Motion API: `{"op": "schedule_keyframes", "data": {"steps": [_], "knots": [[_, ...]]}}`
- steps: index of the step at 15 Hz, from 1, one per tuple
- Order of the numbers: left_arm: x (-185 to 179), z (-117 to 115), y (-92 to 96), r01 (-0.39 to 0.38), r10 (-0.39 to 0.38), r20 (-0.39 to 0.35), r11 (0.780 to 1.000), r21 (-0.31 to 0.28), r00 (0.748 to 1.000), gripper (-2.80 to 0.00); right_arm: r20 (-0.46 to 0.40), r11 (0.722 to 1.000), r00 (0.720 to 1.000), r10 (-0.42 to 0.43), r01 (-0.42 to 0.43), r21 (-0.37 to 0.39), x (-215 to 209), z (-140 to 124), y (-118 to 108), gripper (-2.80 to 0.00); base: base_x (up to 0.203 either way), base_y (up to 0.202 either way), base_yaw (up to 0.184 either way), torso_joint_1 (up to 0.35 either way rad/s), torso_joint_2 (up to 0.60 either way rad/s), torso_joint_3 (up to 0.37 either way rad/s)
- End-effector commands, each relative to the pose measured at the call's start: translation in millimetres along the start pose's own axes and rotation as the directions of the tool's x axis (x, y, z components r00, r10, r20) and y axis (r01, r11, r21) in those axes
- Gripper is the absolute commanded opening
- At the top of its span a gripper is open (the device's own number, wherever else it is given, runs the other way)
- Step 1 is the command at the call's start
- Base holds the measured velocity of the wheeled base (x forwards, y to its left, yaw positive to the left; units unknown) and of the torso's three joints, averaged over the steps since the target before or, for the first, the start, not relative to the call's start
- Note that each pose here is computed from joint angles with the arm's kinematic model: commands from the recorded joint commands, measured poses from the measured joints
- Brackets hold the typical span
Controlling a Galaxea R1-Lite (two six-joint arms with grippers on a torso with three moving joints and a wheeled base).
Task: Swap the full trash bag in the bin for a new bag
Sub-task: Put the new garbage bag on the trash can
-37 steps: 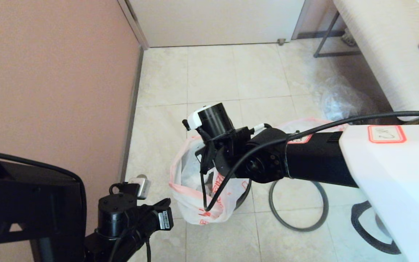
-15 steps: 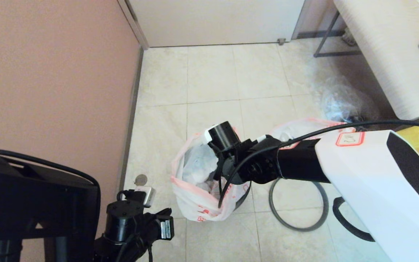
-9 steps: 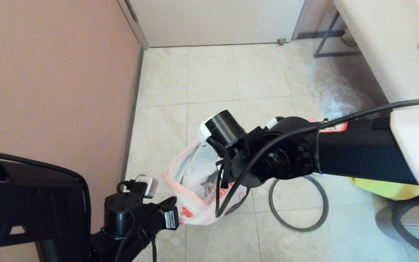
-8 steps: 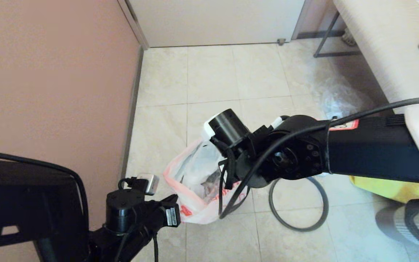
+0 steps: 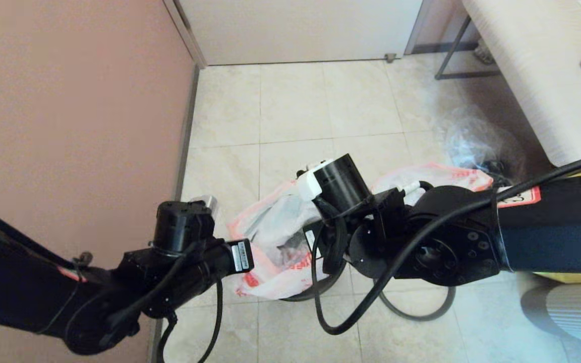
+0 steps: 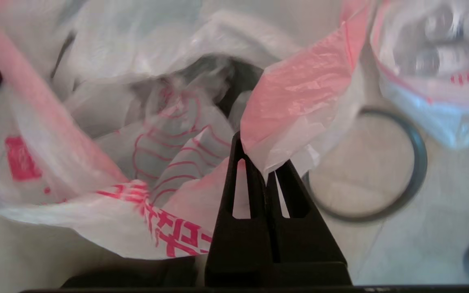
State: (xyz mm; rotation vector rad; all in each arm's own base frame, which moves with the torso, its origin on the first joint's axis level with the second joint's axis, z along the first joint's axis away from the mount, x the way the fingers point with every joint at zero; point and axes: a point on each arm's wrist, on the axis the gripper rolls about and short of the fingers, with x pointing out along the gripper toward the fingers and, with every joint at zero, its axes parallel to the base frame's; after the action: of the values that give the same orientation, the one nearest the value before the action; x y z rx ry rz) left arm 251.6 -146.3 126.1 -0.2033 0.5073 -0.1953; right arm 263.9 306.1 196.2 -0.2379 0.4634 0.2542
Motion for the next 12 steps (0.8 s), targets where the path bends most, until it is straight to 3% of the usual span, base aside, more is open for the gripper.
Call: {"op": "schedule_keyframes", "data": {"steps": [1,2,4,7,9,12], "knots": [[-13,20,-6.7,-0.007,0.007,-0.034,1.000,-0.010,0.999,-2.80,0.028,1.000,1.000,-0.001,0.001,-0.009,8,-7,3,-2.80,0.000,0.000,0.000,0.000,0.00,0.000],[-12,23,-11.5,-0.013,0.012,-0.089,1.000,-0.015,0.996,-2.80,0.037,1.000,0.999,-0.004,0.004,-0.010,11,-8,2,-2.80,0.000,0.000,0.000,0.000,0.00,0.000],[-8,8,-20.4,-0.004,0.005,-0.237,1.000,0.002,0.971,-2.80,0.049,1.000,0.999,-0.018,0.018,0.008,18,-7,-1,-2.80,0.000,0.000,0.000,0.000,0.00,0.000],[2,-12,-17.4,0.020,-0.033,-0.355,0.999,-0.040,0.934,-2.80,0.092,0.999,0.995,-0.033,0.031,0.016,35,-13,-1,-2.80,0.000,0.000,0.000,0.000,0.00,0.000],[13,-19,-12.8,-0.010,-0.013,-0.381,0.998,-0.057,0.924,-2.80,0.123,0.999,0.992,-0.033,0.033,-0.004,41,-16,1,-2.80,0.000,0.000,0.000,0.000,0.00,0.000],[15,-7,-12.8,-0.019,-0.021,-0.319,0.992,-0.122,0.947,-2.80,0.136,0.999,0.990,-0.029,0.031,-0.014,37,-12,-1,-2.80,0.000,0.000,0.000,0.000,0.00,0.000]]}}
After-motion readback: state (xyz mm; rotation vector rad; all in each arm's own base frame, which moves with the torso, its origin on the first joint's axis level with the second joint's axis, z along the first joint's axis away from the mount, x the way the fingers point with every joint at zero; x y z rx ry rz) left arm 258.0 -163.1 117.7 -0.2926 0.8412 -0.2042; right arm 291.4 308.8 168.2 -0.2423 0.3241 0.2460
